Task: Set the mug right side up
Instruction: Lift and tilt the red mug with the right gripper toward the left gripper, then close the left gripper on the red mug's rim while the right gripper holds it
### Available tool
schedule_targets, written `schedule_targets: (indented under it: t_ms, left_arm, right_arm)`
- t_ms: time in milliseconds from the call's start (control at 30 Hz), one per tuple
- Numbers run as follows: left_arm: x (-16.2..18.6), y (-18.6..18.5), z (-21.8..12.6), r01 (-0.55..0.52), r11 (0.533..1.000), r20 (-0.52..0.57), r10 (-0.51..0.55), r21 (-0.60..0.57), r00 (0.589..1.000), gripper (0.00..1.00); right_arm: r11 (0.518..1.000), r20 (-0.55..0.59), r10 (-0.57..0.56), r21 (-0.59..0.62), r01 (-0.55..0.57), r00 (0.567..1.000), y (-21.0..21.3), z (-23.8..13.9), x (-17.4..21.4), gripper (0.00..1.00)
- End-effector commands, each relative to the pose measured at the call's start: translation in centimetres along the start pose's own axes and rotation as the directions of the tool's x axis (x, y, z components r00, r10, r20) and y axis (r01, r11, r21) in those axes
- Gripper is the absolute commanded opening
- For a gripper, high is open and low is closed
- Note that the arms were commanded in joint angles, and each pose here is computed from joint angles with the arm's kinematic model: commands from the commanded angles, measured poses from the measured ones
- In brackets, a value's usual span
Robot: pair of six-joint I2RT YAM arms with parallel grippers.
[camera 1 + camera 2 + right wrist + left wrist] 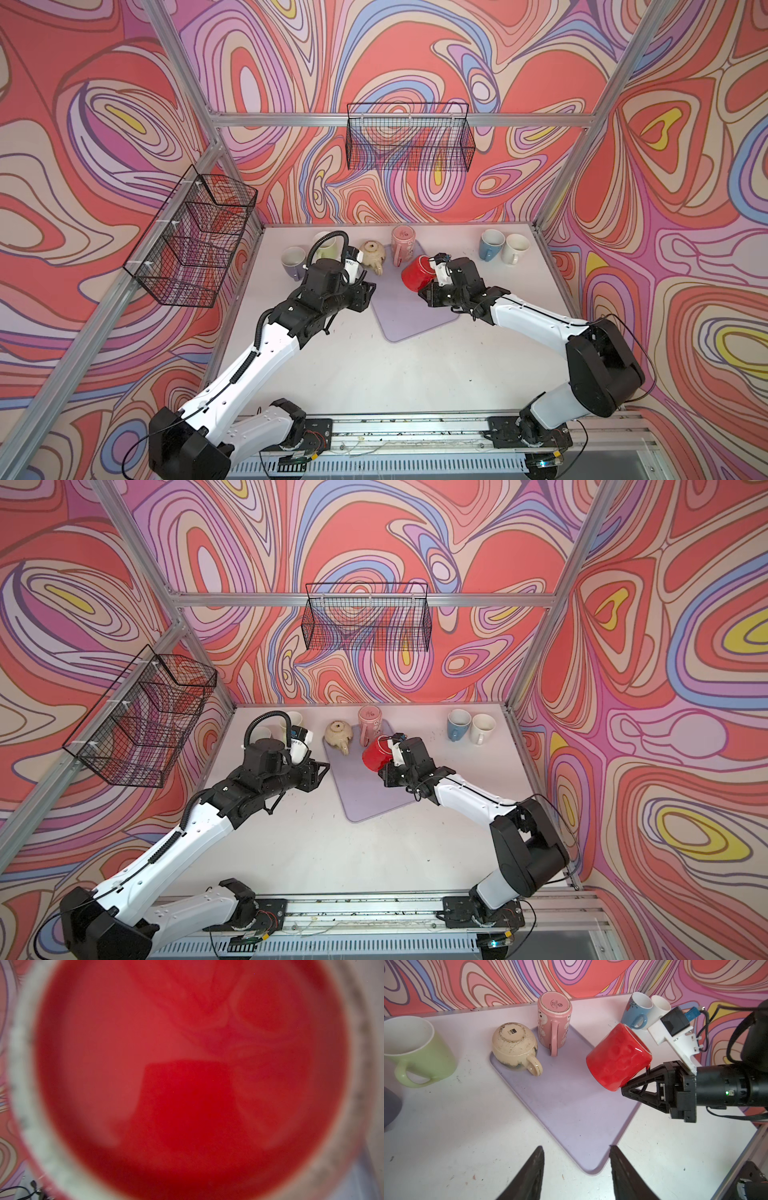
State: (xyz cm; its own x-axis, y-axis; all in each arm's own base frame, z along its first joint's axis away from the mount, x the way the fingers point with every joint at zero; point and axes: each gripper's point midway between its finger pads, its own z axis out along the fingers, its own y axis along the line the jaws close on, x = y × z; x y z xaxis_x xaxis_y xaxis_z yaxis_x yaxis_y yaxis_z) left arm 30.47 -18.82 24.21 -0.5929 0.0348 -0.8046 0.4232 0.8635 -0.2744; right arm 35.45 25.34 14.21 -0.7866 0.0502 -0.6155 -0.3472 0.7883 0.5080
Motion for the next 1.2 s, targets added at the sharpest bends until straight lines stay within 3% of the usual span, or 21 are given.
schedule_targets:
  t_ms: [0, 200, 367, 567, 1167]
  left_arm:
    - [-0.2, -0.9, -0.2, 0.095, 0.992, 0.048, -0.100, 0.083, 0.994, 0.54]
    - [-0.6, -2.0, -0.7, 0.182, 0.958, 0.079, -0.204, 0.224, 0.976, 0.56]
    - [-1.4, -3.3, -1.3, 0.240, 0.888, 0.091, -0.297, 0.393, 0.950, 0.60]
    - [-1.5, -6.0, -1.5, 0.239, 0.784, 0.026, -0.309, 0.573, 0.951, 0.60]
    - [-2.8, -6.4, -1.0, 0.233, 0.735, 0.065, -0.352, 0.636, 0.934, 0.62]
  right_arm:
    - [0.987, 0.129, -0.021, -0.153, 0.040, 0.991, 3.2, -2.4, -3.5, 0.04]
    - [0.970, 0.158, 0.023, -0.241, 0.016, 0.987, 3.7, -3.9, -4.1, 0.04]
    - [0.941, 0.185, 0.054, -0.339, 0.012, 0.981, 4.8, -5.1, -4.7, 0.05]
    - [0.894, 0.214, 0.070, -0.446, 0.033, 0.974, 6.6, -6.6, -5.5, 0.05]
    - [0.787, 0.241, 0.131, -0.615, 0.046, 0.962, 9.3, -9.1, -5.1, 0.06]
